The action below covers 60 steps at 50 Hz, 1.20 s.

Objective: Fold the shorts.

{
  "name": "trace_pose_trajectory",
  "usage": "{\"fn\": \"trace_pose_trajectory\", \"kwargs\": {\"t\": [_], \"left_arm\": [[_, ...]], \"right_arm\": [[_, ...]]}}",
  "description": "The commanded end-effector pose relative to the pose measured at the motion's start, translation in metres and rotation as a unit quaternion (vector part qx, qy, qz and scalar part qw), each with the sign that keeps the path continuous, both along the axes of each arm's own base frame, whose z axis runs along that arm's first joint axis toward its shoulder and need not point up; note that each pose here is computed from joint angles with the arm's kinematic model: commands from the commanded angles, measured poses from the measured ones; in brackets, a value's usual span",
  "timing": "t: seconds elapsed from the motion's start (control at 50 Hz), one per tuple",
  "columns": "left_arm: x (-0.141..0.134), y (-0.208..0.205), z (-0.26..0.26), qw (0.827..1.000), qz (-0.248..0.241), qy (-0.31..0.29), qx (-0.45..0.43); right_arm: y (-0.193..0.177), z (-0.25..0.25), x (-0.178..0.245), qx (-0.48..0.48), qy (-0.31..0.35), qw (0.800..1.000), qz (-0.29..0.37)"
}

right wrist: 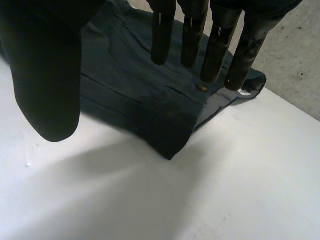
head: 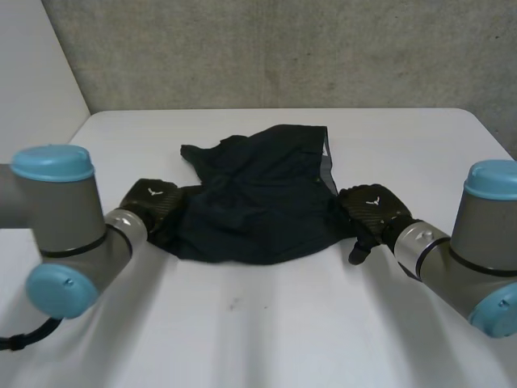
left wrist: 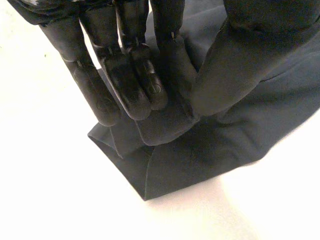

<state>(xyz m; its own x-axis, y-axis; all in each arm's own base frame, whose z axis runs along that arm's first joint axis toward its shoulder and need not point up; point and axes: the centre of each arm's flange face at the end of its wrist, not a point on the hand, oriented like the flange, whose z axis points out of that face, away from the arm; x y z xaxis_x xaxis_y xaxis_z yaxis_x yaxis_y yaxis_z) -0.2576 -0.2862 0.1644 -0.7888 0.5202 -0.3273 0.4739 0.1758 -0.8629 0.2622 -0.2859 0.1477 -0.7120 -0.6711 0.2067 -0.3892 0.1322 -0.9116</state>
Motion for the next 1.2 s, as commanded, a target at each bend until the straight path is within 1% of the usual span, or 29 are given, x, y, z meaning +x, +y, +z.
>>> {"fn": "trace_pose_trajectory", "kwargs": {"t": [0.02, 0.1, 0.22, 0.44, 0.66, 0.74, 0.86, 0.96, 1.08, 1.2], "left_arm": [[0.000, 0.011, 0.020, 0.999, -0.005, 0.012, -0.041], [0.003, 0.005, 0.011, 0.999, 0.002, 0.008, -0.036], [0.005, 0.012, 0.004, 1.000, 0.003, 0.001, -0.014], [0.019, 0.034, 0.006, 0.998, 0.032, -0.027, 0.038], [0.021, 0.041, 0.005, 0.998, 0.030, -0.032, 0.049], [0.023, 0.043, 0.001, 0.998, 0.031, -0.032, 0.053], [0.023, 0.043, -0.003, 0.997, 0.031, -0.033, 0.058], [0.023, 0.040, -0.010, 0.997, 0.032, -0.034, 0.058], [0.022, 0.037, -0.023, 0.997, 0.033, -0.037, 0.062], [0.021, 0.032, -0.030, 0.997, 0.034, -0.034, 0.055]], "right_arm": [[-0.006, -0.001, 0.002, 0.005, 0.000, 1.000, 0.000], [-0.005, -0.005, 0.002, 0.011, 0.003, 1.000, 0.001], [-0.006, -0.011, 0.003, 0.010, 0.009, 1.000, 0.006], [-0.031, -0.024, 0.011, -0.001, 0.008, 1.000, 0.007], [-0.052, -0.045, 0.024, -0.008, 0.012, 1.000, 0.016], [-0.049, -0.037, 0.025, -0.009, 0.004, 1.000, 0.016], [-0.037, -0.009, 0.020, -0.018, -0.015, 1.000, 0.008], [-0.029, 0.003, 0.016, -0.017, -0.019, 1.000, 0.003], [-0.022, 0.000, 0.012, 0.002, -0.024, 1.000, -0.004], [-0.014, -0.007, 0.009, 0.025, -0.015, 1.000, -0.006]]}}
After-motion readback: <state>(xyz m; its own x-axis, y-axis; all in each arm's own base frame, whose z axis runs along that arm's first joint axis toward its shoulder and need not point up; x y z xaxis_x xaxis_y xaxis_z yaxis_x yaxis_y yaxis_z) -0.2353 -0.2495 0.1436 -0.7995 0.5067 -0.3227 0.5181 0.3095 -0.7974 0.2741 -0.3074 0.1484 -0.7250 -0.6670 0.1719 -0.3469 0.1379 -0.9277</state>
